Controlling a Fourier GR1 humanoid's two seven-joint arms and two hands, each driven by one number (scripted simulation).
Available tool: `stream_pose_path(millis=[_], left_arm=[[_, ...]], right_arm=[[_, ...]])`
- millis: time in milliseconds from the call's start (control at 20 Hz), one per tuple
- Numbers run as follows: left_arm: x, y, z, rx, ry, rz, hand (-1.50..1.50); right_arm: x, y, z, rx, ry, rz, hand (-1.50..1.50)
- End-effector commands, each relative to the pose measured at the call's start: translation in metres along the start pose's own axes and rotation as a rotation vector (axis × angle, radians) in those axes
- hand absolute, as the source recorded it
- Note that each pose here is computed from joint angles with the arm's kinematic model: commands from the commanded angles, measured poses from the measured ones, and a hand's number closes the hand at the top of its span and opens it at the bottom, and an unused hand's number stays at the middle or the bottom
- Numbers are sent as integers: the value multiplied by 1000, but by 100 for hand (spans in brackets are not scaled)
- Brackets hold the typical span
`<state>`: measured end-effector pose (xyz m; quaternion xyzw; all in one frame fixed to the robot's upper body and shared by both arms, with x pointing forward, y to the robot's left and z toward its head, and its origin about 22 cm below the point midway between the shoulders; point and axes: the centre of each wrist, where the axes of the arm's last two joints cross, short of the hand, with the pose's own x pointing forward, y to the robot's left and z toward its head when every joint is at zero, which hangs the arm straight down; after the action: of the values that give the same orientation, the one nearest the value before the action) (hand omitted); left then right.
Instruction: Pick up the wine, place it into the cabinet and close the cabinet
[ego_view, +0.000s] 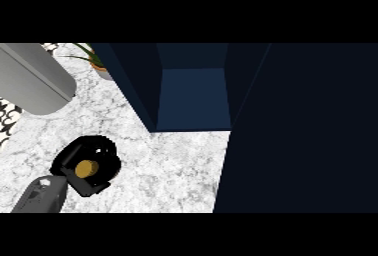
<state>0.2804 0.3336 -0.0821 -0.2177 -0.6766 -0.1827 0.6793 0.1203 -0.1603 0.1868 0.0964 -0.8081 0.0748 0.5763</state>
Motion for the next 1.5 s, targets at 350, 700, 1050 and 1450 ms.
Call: stream_pose_path(millis=[350, 700, 1050, 1450], left_arm=[[-36, -85, -8, 366, -202, 133, 150], [-4, -123, -7, 342, -245, 113, 150], [27, -162, -25, 291, -255, 136, 150], [60, -183, -55, 374, -270, 43, 150]], right_arm=[[27, -8, 21, -36, -47, -22, -150], [26, -5, 27, -39, -62, -6, -150], [29, -13, 28, -42, -57, -9, -150], [33, -10, 41, -45, -57, -23, -150]])
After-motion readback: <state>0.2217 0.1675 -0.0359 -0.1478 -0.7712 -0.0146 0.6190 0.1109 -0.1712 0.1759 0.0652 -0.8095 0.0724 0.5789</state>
